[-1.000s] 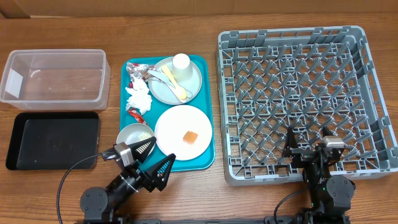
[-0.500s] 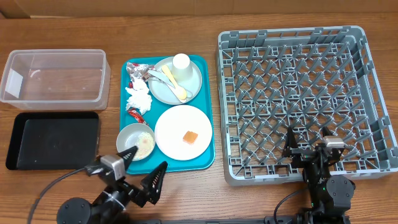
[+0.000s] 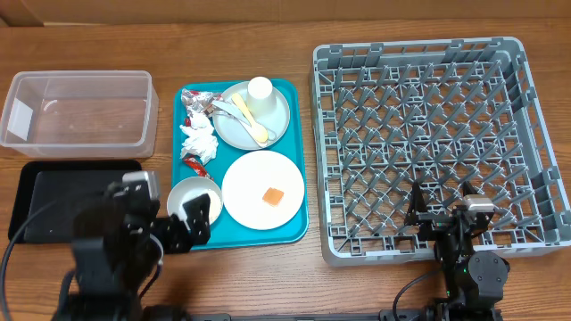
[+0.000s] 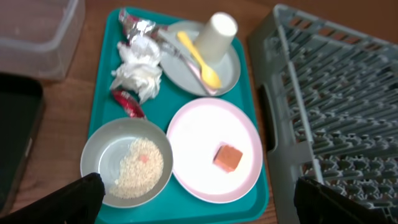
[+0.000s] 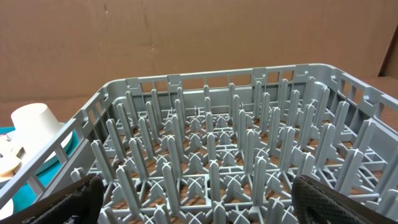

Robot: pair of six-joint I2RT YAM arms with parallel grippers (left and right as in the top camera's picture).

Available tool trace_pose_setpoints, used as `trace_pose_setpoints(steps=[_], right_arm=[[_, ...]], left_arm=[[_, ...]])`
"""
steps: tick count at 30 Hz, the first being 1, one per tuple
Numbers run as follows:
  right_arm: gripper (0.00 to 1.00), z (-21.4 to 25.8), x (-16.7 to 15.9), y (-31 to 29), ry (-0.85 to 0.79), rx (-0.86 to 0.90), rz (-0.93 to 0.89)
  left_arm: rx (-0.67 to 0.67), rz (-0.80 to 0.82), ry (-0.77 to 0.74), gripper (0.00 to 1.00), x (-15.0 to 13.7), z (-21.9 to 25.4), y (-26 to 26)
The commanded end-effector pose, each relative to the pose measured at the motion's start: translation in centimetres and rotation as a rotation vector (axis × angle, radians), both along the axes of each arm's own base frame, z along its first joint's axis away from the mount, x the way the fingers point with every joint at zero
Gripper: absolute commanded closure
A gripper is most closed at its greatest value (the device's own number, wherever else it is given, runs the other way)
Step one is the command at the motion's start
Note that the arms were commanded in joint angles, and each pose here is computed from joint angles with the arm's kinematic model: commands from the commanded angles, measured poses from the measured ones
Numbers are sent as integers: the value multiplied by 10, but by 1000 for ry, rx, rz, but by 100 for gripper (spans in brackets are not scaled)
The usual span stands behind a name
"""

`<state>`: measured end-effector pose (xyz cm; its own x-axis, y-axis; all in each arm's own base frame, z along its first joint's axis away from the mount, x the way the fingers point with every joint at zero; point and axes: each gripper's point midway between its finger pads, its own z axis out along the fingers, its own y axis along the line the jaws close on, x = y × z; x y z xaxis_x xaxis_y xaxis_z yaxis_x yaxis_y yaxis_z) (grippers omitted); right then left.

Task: Sort waste into correct bins and load items into the dishwasher rack
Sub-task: 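Move the left gripper over the grey rice bowl on the teal tray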

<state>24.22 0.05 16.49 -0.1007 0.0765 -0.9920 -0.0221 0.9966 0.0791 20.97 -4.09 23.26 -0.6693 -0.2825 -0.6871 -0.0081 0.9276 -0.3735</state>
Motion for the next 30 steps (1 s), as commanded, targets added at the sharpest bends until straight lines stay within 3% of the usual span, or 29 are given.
trace_pose_setpoints(steps=[1,10,16,22,30], right_arm=[[0,2,0,-1,-12,-2,-6],[0,2,0,-1,-12,-2,-6],[0,2,0,-1,-12,-2,-6],[0,2,0,-1,-12,-2,-6],[0,2,0,-1,-12,-2,-6]], left_arm=[[-34,-58,60,0,6,-6,-11],[43,18,427,0,7,-75,4],[180,39,591,0,14,-114,6],[278,-15,639,0,25,-138,-5],[258,-11,582,0,59,-151,-14]])
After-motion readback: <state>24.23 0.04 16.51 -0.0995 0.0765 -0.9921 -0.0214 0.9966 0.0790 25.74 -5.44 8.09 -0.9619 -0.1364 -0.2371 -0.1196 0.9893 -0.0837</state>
